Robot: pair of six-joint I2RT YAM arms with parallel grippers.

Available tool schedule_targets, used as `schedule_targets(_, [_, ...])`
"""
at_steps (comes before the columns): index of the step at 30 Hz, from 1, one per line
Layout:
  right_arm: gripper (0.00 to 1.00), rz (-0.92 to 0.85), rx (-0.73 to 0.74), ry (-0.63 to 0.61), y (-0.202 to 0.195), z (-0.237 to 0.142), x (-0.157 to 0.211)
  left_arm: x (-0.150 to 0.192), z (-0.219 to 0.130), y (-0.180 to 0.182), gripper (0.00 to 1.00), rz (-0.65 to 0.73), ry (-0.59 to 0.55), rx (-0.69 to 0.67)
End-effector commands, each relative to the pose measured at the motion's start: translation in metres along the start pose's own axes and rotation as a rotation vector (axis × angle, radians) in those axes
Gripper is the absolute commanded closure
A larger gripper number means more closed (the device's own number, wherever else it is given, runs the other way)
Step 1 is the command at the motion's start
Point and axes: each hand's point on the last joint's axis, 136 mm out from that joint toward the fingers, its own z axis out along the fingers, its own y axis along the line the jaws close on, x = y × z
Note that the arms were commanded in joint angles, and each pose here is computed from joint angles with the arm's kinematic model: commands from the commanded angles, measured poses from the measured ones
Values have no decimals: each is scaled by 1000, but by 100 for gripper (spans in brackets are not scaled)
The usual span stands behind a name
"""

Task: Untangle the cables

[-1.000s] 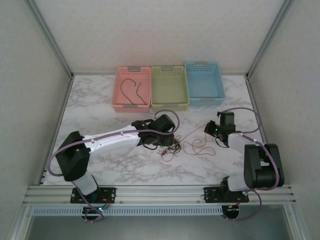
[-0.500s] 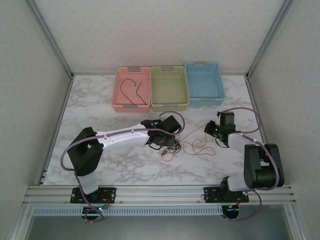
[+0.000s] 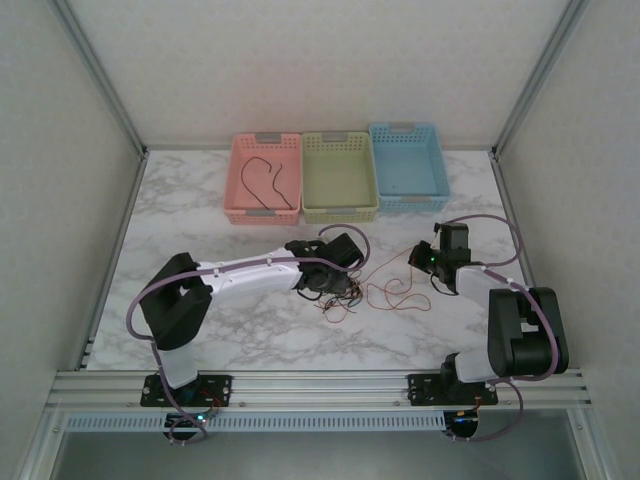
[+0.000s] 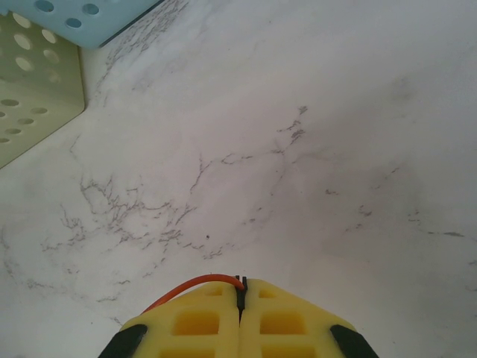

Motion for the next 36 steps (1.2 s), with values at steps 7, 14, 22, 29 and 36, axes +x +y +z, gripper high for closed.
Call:
schedule_targets(7, [100,-16,0,4,4,1,-5,-3,-4,4,81,24,-2,-34])
schedule_targets(14, [100,-18,-1,3,4,1,-4,-6,-14,11,100,21,-30,-43])
schedule_targets(22, [78,-154,-183,4,60,-6,3,-10,-39,31,100,-25,-74,-17])
schedule_targets(29, [46,-429,-463,-35,154,-40,24,-16,-56,62,100,-77,-115,-27])
schedule_targets(36, [42,-597,-684,18,211,-77,67,-18,-65,86,100,-117,-146,-49])
